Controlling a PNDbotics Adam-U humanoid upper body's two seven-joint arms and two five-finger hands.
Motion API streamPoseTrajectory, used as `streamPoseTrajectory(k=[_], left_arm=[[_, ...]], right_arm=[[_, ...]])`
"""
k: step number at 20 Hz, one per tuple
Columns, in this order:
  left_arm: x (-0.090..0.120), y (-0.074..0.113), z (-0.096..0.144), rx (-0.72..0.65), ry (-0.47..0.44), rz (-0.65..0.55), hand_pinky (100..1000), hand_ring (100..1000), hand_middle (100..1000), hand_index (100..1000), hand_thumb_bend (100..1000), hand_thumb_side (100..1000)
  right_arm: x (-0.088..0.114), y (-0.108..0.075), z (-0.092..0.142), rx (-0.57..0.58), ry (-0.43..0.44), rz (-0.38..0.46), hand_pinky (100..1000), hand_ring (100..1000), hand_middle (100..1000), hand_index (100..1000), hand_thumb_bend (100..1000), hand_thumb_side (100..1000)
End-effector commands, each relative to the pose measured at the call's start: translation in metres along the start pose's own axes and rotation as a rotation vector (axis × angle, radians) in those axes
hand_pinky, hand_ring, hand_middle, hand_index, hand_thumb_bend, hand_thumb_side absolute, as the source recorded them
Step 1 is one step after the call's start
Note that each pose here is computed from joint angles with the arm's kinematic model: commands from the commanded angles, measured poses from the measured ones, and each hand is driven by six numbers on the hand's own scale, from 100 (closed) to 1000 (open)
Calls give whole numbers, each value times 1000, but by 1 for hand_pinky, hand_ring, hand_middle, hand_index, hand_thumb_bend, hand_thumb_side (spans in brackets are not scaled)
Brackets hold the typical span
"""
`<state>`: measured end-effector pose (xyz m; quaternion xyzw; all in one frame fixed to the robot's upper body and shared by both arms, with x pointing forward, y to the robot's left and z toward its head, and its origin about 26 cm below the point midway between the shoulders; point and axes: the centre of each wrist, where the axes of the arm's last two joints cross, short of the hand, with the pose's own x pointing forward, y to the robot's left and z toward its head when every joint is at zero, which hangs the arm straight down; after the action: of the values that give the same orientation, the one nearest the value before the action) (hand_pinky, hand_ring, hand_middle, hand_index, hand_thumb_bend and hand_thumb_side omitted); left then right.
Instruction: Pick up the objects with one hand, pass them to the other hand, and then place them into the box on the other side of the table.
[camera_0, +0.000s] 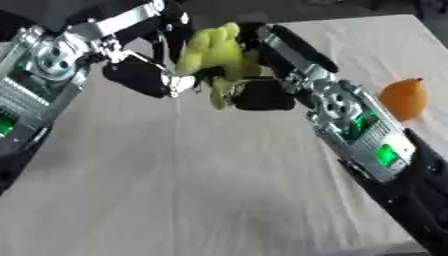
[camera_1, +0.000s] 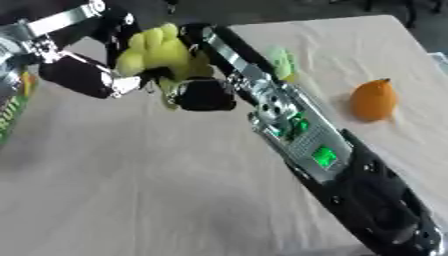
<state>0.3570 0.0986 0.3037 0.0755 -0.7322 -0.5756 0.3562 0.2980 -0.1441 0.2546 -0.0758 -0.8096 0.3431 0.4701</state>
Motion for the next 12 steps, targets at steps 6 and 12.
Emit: streamPoseTrajectory(k=[6, 12], left_arm=[[7, 13, 6, 58, -36, -10, 374, 457, 300, 337, 204, 100], [4, 14, 8, 76, -36, -5, 363, 442, 283, 317, 206, 100]], right_arm=[[5, -2, 1, 2, -16, 1, 688, 541, 481, 681, 451, 100], [5, -3, 1, 8, -27, -2, 695, 561, 504, 707, 469, 100]])
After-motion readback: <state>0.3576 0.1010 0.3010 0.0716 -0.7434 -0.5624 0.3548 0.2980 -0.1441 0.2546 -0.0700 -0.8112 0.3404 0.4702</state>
